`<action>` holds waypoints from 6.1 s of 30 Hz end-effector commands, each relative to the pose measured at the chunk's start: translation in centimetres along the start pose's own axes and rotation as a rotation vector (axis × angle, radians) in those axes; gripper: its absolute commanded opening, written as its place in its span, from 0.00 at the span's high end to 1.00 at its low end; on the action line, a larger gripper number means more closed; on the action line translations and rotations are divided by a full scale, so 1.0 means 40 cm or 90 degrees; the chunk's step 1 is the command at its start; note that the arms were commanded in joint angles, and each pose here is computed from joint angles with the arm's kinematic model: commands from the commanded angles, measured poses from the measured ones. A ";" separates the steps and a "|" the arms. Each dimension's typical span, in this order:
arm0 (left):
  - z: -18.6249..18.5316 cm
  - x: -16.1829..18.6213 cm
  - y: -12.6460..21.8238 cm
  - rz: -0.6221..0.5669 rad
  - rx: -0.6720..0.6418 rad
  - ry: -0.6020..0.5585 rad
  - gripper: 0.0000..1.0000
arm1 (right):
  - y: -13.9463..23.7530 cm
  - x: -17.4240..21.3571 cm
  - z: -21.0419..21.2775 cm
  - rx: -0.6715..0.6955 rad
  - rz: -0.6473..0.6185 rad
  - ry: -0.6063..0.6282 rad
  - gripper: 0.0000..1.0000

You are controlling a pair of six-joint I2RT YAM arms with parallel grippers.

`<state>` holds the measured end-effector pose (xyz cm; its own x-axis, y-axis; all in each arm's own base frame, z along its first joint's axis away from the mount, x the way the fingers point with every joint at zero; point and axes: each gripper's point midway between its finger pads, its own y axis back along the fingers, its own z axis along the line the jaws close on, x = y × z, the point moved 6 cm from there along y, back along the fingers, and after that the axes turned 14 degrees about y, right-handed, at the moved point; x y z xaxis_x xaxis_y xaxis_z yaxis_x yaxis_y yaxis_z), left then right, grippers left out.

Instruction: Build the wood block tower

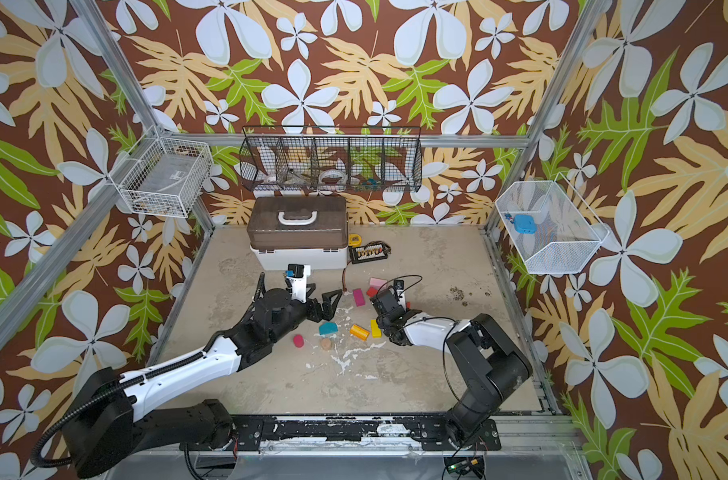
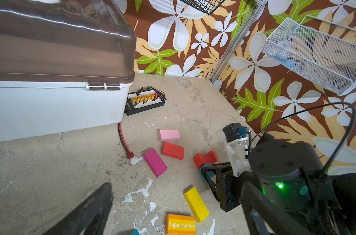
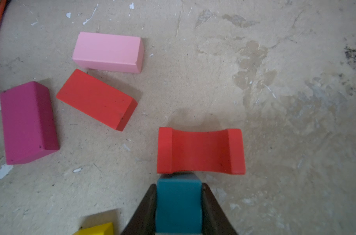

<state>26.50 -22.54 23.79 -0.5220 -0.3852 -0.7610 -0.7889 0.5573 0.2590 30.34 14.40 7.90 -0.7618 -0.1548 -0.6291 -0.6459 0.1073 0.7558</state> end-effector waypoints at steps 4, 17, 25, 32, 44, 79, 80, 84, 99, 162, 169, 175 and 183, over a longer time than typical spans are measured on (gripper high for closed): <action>-0.006 -0.006 -0.001 -0.003 0.004 -0.006 0.00 | 0.006 0.007 -0.005 0.002 0.013 0.015 0.53; -0.006 -0.007 -0.001 -0.004 0.003 -0.007 0.00 | 0.080 -0.008 -0.029 -0.036 -0.035 -0.024 0.36; -0.004 -0.008 0.004 -0.008 0.002 -0.006 0.00 | 0.036 0.008 0.001 -0.053 -0.004 -0.015 0.44; -0.002 -0.004 -0.006 -0.002 -0.002 -0.007 0.00 | 0.020 0.005 0.012 -0.054 0.003 -0.012 0.50; -0.002 -0.003 -0.005 -0.003 -0.002 -0.007 0.00 | 0.017 0.004 0.005 -0.033 0.004 -0.012 0.61; -0.004 -0.004 -0.005 -0.002 0.002 -0.007 0.00 | 0.012 0.016 -0.007 -0.005 0.012 -0.019 0.67; -0.004 -0.003 -0.005 0.000 0.002 -0.007 0.00 | 0.012 0.014 -0.007 -0.006 0.011 -0.020 0.66; -0.004 -0.003 -0.005 0.000 0.002 -0.007 0.00 | 0.013 0.013 -0.006 -0.010 0.010 -0.021 0.62; -0.005 -0.003 -0.006 0.000 0.003 -0.007 0.00 | 0.014 0.013 -0.001 -0.026 0.005 -0.029 0.61; -0.012 -0.007 0.005 0.000 0.016 -0.003 0.00 | 0.174 0.000 -0.099 -0.047 -0.116 -0.113 0.38; -0.010 -0.007 0.003 -0.002 0.012 -0.003 0.00 | 0.150 0.043 -0.111 -0.051 -0.113 -0.144 0.48; -0.011 -0.009 0.009 -0.003 0.013 -0.004 0.00 | 0.107 0.047 -0.085 -0.057 -0.081 -0.127 0.48; -0.010 -0.007 0.005 -0.002 0.012 -0.004 0.00 | 0.048 0.043 -0.034 -0.086 -0.040 -0.104 0.51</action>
<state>26.23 -22.57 24.18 -0.5255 -0.3806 -0.7609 -0.7796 0.5735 0.2515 27.24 12.34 8.44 -0.7308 0.0060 -0.6825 -0.6825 -0.0004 0.7309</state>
